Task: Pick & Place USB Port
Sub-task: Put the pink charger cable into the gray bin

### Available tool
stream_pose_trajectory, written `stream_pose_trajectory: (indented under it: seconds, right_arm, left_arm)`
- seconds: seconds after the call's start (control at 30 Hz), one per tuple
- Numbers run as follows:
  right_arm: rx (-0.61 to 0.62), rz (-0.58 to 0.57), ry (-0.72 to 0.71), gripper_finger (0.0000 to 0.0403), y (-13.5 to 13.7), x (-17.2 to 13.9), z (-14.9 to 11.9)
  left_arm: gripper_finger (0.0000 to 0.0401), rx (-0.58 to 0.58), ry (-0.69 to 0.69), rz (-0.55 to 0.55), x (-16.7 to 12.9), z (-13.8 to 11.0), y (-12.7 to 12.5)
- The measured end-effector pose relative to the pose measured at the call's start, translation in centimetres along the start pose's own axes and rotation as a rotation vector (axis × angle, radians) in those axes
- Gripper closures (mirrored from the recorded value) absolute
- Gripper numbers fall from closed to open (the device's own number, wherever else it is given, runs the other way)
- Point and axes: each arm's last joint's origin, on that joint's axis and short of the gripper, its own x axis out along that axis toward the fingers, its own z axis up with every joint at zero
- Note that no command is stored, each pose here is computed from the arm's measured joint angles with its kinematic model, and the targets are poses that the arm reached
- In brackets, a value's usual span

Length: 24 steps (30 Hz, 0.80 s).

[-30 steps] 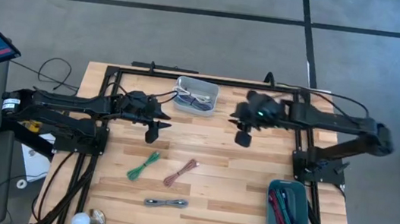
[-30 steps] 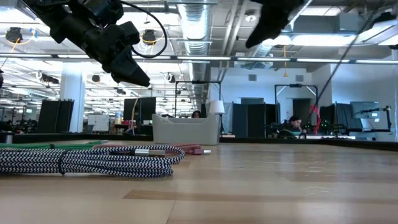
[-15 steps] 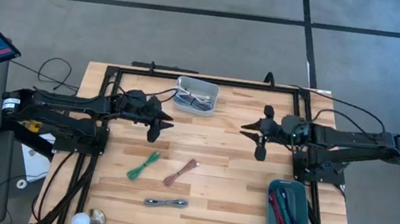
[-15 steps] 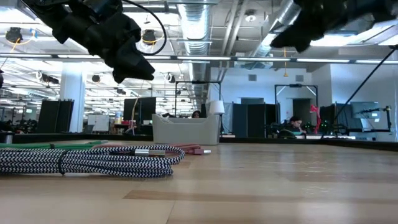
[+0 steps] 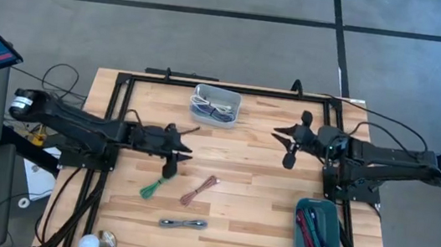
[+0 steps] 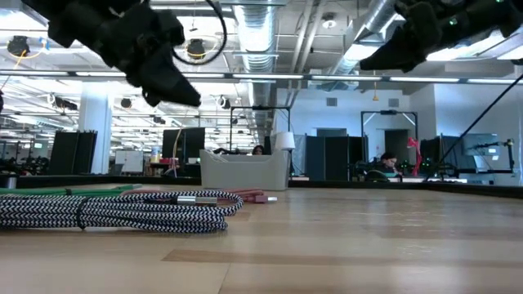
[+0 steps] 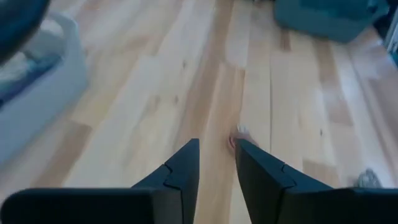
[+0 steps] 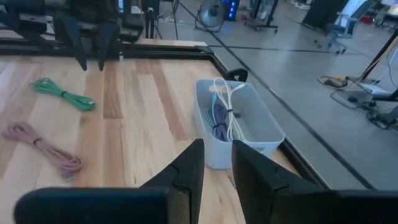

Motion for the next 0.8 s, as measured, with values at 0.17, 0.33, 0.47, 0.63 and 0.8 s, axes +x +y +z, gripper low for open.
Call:
stream_pose_trajectory:
  seconds: [0.17,0.33,0.47,0.63,0.8]
  right_arm:
    - [-0.01,0.0,-0.007,0.0328,-0.1,-0.8,-1.5]
    - [-0.012,-0.032,-0.05,0.0328,-0.4,-2.1,-2.6]
    - [0.0,-0.068,-0.081,0.0328,-0.7,-2.9,-3.4]
    - [0.012,-0.144,-0.091,0.0328,-1.0,-3.6,-4.3]
    - [0.019,-0.16,-0.107,0.0328,-1.1,-3.9,-4.5]
  left_arm:
    - [0.0299,0.023,0.099,-0.019,1.7,-1.5,-0.9]
    - [0.0298,0.023,0.121,-0.13,2.6,-1.9,-1.4]
    - [0.0289,0.012,0.083,-0.187,2.7,-1.5,-1.7]
    - [0.0262,-0.091,0.117,-0.209,2.9,-1.9,-2.0]
    - [0.0231,-0.106,0.172,-0.211,3.8,-2.9,-2.5]
